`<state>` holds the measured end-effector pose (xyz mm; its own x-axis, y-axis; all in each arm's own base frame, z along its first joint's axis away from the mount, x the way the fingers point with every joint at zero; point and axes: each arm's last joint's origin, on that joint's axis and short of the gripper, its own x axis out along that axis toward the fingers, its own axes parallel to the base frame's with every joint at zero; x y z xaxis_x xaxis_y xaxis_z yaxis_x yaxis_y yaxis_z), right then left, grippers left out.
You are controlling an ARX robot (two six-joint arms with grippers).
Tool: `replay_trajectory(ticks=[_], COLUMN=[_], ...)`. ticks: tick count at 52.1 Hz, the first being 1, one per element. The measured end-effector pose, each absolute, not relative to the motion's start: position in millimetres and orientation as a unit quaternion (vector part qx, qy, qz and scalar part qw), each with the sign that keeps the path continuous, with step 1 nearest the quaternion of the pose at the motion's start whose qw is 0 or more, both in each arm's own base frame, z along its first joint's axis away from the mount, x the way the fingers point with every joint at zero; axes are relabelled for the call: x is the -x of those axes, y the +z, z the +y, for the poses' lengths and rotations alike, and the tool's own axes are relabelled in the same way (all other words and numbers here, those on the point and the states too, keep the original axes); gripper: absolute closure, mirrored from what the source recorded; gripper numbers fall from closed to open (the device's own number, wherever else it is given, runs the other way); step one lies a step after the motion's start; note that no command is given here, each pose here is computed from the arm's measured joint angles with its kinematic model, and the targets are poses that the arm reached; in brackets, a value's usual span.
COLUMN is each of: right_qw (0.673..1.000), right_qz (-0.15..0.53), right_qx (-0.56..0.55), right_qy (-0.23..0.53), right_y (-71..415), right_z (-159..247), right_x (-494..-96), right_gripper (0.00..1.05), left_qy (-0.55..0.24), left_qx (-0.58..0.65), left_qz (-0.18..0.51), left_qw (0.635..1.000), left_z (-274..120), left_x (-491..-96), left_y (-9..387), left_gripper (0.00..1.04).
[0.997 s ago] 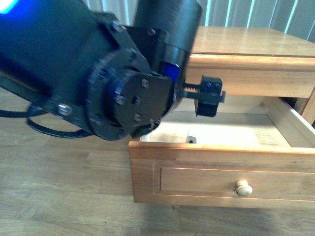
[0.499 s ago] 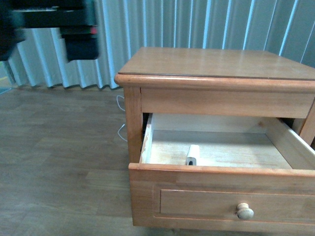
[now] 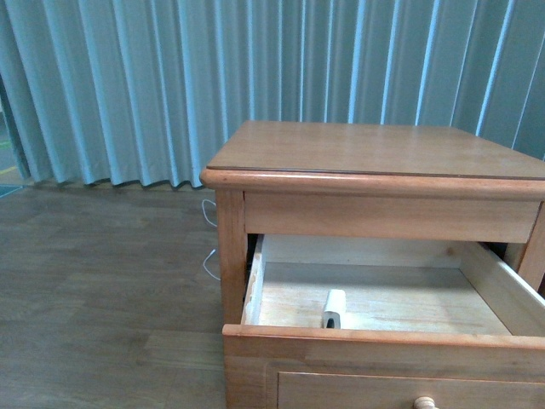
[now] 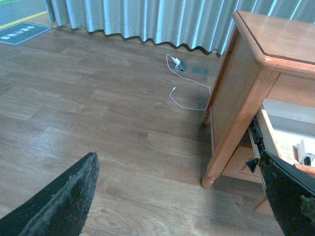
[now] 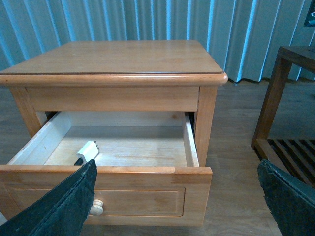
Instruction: Put charger into drawer
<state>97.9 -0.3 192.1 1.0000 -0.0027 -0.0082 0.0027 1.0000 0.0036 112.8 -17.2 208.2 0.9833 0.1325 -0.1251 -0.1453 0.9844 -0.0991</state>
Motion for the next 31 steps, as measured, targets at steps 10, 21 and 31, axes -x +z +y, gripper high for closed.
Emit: replay_trajectory(ticks=[10,21,31], right_qw=[1.0,1.0,1.0], right_qz=[0.004,0.004,0.004], right_qx=[-0.002,-0.002,-0.002], right_qy=[-0.002,-0.001,-0.002], right_y=[192,192,192], right_z=[0,0,0], right_x=[-98,-98,-98], right_gripper=[0.08,0.08,0.08], left_qy=[0.07,-0.018,-0.001], left_qx=[0.06,0.013,0.007], left_qz=[0.056,0.001,-0.001], left_qw=[0.994,1.0,1.0], left_z=[-17,-8,0], left_x=[-112,-109,-98], left_y=[209,195,186], left_gripper=[0.06,0.49,0.83])
